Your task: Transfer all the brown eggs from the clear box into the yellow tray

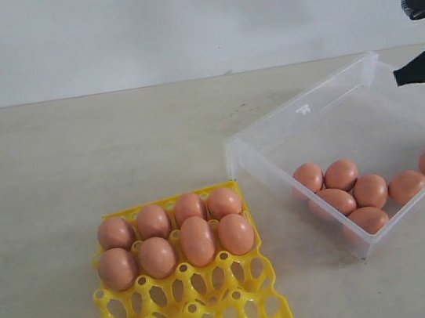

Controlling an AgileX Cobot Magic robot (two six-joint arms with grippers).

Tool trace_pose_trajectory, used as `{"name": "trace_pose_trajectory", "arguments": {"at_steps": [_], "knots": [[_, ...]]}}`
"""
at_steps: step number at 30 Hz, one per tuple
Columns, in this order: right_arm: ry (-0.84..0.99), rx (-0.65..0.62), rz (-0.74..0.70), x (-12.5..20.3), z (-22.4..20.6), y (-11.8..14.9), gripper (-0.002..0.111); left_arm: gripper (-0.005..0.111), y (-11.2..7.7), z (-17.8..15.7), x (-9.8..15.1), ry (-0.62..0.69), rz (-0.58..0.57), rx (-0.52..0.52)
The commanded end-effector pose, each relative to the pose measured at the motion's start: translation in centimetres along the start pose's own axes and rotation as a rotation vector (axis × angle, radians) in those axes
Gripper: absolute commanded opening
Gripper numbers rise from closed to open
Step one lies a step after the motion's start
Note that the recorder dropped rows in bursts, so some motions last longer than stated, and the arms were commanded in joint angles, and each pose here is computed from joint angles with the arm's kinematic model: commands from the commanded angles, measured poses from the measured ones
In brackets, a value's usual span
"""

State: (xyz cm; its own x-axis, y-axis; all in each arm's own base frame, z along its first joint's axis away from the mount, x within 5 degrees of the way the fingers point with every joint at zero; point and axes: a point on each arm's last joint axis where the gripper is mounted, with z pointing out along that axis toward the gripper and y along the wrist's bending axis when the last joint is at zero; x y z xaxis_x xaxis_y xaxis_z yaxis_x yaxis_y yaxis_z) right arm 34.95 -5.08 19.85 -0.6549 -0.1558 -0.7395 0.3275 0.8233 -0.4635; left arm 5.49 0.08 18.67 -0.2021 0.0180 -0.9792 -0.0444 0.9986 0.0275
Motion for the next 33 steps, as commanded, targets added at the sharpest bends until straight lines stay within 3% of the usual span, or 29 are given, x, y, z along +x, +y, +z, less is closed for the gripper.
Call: {"name": "trace_pose_trajectory", "arguments": {"at_steps": [1, 3, 6, 8, 10, 13, 15, 22, 23, 27, 29, 31, 33], "knots": [[0.076, 0.17, -0.376, 1.0, 1.1, -2.7, 0.0, 0.004, 0.0, 0.0, -0.1, -0.011, 0.002, -0.003], [0.129, 0.268, -0.377, 1.7, 1.7, -4.5, 0.0, 0.004, 0.0, 0.0, -0.1, -0.011, 0.002, -0.003], [0.164, 0.362, -0.026, 2.0, 2.4, -7.7, 0.0, 0.004, 0.0, 0.0, -0.1, -0.011, 0.002, -0.003], [0.122, 0.346, 0.145, 1.4, 2.6, -9.2, 0.0, 0.004, 0.0, 0.0, -0.1, -0.011, 0.002, -0.003], [0.038, 0.251, 0.372, -0.1, 2.6, -10.5, 0.0, 0.004, 0.0, 0.0, -0.1, -0.011, 0.002, -0.003], [-0.069, -0.017, 0.831, -2.8, 2.9, -12.4, 0.0, 0.004, 0.0, 0.0, -0.1, -0.011, 0.002, -0.003], [-0.1, -0.217, 0.957, -4.7, 3.4, -13.4, 0.0, 0.004, 0.0, 0.0, -0.1, -0.011, 0.002, -0.003], [-0.327, -0.742, 0.889, -10.8, 3.0, -15.4, 0.0, 0.004, 0.0, 0.0, -0.1, -0.011, 0.002, -0.003], [-0.395, -0.821, 0.822, -11.8, 2.2, -15.4, 0.0, 0.004, 0.0, 0.0, -0.1, -0.011, 0.002, -0.003], [-0.7, -1.213, 0.329, -14.0, -2.8, -13.9, 0.0, 0.004, 0.0, 0.0, -0.1, -0.011, 0.002, -0.003], [-0.678, -1.208, 0.226, -14.1, -3.6, -13.5, 0.0, 0.004, 0.0, 0.0, -0.1, -0.011, 0.002, -0.003], [-0.595, -1.195, 0.015, -13.6, -4.5, -12.1, 0.0, 0.004, 0.0, 0.0, -0.1, -0.011, 0.002, -0.003], [-0.606, -1.147, -0.005, -13.8, -4.7, -11.0, 0.0, 0.004, 0.0, 0.0, -0.1, -0.011, 0.002, -0.003]]}}
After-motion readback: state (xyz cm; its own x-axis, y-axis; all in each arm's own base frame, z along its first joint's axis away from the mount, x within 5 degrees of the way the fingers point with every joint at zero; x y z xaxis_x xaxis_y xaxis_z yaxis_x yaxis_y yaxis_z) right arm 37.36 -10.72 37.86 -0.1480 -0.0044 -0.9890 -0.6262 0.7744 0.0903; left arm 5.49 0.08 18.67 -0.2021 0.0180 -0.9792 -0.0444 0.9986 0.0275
